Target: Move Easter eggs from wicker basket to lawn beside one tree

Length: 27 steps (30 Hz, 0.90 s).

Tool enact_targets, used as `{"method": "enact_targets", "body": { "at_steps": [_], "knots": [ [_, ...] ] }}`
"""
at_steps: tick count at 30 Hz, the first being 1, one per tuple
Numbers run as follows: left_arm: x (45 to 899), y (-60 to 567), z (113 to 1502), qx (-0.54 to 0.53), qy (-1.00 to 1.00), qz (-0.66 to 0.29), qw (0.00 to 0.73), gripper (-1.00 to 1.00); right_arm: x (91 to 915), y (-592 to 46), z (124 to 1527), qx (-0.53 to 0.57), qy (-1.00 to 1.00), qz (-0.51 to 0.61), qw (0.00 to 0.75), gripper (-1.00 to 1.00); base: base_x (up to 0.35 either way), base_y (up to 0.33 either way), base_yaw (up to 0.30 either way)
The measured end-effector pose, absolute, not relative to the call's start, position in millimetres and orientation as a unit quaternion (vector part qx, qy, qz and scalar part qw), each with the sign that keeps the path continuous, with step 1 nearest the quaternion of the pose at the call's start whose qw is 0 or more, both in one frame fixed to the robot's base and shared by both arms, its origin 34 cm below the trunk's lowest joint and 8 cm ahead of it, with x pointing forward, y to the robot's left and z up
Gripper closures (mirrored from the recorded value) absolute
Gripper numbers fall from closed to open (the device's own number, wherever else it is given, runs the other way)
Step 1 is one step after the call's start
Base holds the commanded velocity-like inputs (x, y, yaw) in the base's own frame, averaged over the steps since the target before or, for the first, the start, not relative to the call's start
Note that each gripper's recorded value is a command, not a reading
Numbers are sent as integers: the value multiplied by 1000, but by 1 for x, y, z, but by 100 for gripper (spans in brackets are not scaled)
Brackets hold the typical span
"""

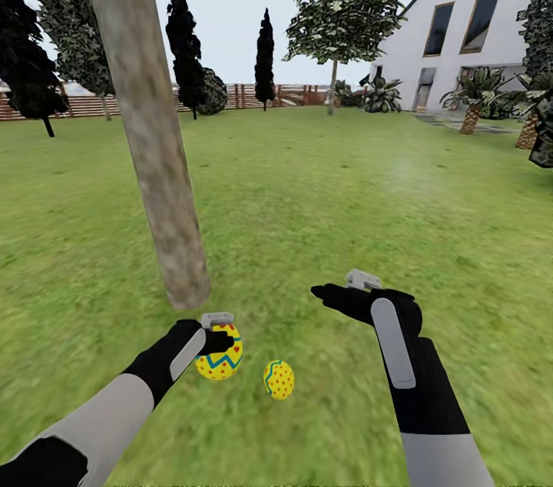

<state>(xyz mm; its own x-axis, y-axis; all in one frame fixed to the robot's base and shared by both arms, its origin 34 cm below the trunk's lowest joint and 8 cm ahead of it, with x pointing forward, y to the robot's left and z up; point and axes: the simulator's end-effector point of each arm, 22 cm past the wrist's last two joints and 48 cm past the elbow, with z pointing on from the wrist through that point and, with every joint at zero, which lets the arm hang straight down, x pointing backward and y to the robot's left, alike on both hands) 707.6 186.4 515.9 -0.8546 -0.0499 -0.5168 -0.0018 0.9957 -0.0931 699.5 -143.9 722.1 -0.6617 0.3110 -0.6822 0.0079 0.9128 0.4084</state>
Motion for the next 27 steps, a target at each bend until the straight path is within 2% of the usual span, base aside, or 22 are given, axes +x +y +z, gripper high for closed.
{"method": "enact_targets", "body": {
  "at_steps": [27],
  "knots": [
    [696, 196, 458, -24, 962, -29, 271, 100, 686, -143, 664, 88, 892, 189, 402, -100, 0, 0, 0]
  ]
}}
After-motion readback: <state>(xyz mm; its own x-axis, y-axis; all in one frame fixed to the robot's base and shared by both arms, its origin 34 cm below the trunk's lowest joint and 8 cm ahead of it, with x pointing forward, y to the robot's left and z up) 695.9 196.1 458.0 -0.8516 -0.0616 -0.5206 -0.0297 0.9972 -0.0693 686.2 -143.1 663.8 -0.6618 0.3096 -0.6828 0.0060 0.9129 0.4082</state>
